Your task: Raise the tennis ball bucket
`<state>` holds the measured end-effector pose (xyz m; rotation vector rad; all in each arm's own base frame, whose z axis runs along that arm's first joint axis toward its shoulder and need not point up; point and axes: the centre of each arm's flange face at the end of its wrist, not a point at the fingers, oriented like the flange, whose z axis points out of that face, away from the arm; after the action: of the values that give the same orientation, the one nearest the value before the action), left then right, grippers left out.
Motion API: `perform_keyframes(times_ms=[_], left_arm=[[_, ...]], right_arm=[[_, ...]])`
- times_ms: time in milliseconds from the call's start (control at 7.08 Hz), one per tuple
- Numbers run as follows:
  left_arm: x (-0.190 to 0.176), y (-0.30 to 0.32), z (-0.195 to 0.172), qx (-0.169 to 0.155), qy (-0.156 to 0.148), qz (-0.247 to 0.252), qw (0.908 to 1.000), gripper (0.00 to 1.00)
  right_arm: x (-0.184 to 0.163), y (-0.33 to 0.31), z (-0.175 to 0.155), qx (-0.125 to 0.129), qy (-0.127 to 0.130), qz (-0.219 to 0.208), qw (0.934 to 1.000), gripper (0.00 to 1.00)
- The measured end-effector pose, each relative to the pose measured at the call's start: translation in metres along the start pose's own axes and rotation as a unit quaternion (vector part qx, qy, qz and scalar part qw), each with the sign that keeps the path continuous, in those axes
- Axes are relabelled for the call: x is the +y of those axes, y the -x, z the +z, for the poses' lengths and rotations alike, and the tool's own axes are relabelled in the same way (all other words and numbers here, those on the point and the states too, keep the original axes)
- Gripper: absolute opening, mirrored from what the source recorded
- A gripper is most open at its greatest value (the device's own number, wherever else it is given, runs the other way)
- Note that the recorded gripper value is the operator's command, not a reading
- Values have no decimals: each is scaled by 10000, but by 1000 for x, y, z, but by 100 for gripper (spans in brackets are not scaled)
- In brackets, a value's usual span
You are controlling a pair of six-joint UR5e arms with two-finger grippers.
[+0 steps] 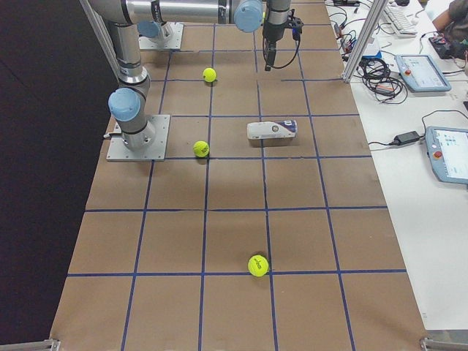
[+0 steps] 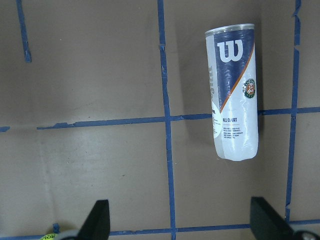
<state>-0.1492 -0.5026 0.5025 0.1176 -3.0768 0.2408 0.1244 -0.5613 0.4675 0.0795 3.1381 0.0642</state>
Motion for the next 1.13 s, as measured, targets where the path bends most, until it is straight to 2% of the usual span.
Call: perform_keyframes(times_ms=[848,1130], left_arm=[[5,3,-1,-9,19,-14,10000,100],[5,3,-1,1,27,-19,10000,100]], right_arm=[[-4,-11,9,78,95,-117,9999,100],[-13,-53,42,20,304,-419,9987,100]])
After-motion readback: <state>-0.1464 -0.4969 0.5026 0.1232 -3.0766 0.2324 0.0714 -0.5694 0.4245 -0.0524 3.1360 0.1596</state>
